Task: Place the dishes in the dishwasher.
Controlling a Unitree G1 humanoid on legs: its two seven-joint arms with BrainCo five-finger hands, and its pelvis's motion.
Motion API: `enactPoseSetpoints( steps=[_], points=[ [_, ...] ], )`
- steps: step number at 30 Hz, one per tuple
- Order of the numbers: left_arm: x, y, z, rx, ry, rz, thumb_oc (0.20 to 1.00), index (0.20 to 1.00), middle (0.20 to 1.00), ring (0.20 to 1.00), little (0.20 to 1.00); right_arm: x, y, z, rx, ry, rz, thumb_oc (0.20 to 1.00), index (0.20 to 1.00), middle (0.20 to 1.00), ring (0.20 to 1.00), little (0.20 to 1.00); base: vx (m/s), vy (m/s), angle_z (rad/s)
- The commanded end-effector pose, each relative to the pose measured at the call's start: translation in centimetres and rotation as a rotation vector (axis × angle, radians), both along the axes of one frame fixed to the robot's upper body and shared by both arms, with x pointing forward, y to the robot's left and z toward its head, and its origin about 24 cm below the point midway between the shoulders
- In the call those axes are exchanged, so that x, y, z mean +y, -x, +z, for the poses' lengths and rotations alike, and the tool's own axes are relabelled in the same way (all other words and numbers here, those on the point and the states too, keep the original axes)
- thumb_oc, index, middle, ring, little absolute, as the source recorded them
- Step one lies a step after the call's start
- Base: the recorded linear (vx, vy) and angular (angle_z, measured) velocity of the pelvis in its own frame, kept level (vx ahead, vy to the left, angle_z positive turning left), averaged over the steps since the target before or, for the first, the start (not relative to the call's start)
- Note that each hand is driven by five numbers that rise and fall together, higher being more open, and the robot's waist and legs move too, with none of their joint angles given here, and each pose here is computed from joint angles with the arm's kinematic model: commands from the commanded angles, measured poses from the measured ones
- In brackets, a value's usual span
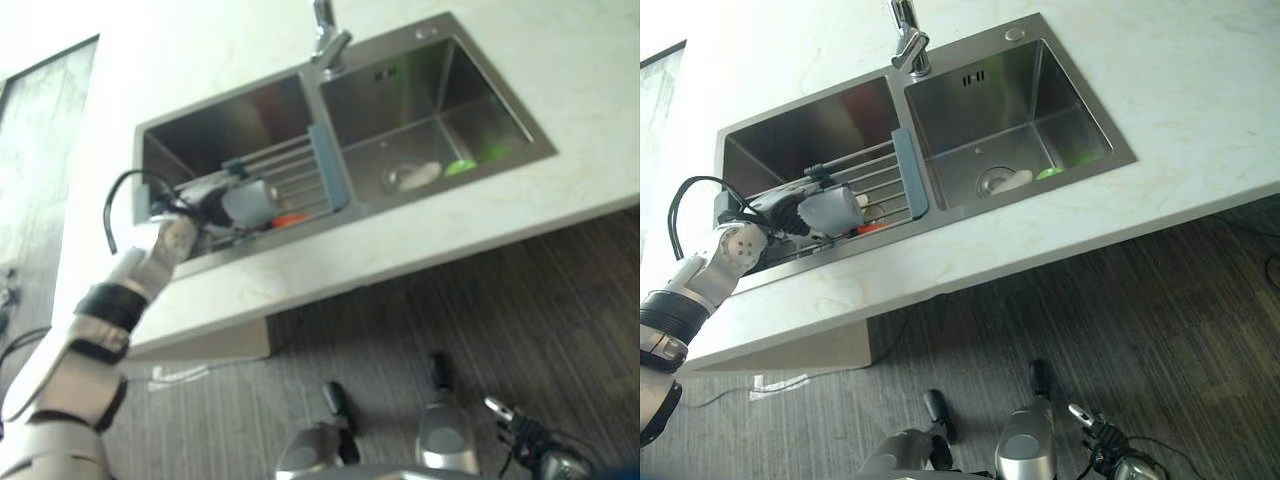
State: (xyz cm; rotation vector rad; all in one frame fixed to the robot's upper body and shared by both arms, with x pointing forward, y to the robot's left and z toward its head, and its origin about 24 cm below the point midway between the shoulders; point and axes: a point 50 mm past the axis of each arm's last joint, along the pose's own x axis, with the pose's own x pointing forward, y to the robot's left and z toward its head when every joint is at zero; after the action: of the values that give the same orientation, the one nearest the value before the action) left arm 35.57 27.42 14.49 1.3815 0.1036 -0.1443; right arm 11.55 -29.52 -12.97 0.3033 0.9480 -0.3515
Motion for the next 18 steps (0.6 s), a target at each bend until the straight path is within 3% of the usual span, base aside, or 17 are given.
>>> enactPoseSetpoints(
  steps=[1,18],
  points=[
    [2.7,-0.3,2.6,-0.043,-0.005,0.106,1.000,1.000,1.000,1.000,1.000,0.4,-0.7,0.1,-0.032,-0.012,-0.022,1.000,1.000,1.000,1.000,1.000,0.00,0.016,-0.11],
    [5.6,-0.3,0.3,0.068,0.001,0.312,1.000,1.000,1.000,1.000,1.000,1.0,-5.2,2.1,-0.178,-0.017,0.068,1.000,1.000,1.000,1.000,1.000,-0.04,-0.001,-0.10]
  ],
)
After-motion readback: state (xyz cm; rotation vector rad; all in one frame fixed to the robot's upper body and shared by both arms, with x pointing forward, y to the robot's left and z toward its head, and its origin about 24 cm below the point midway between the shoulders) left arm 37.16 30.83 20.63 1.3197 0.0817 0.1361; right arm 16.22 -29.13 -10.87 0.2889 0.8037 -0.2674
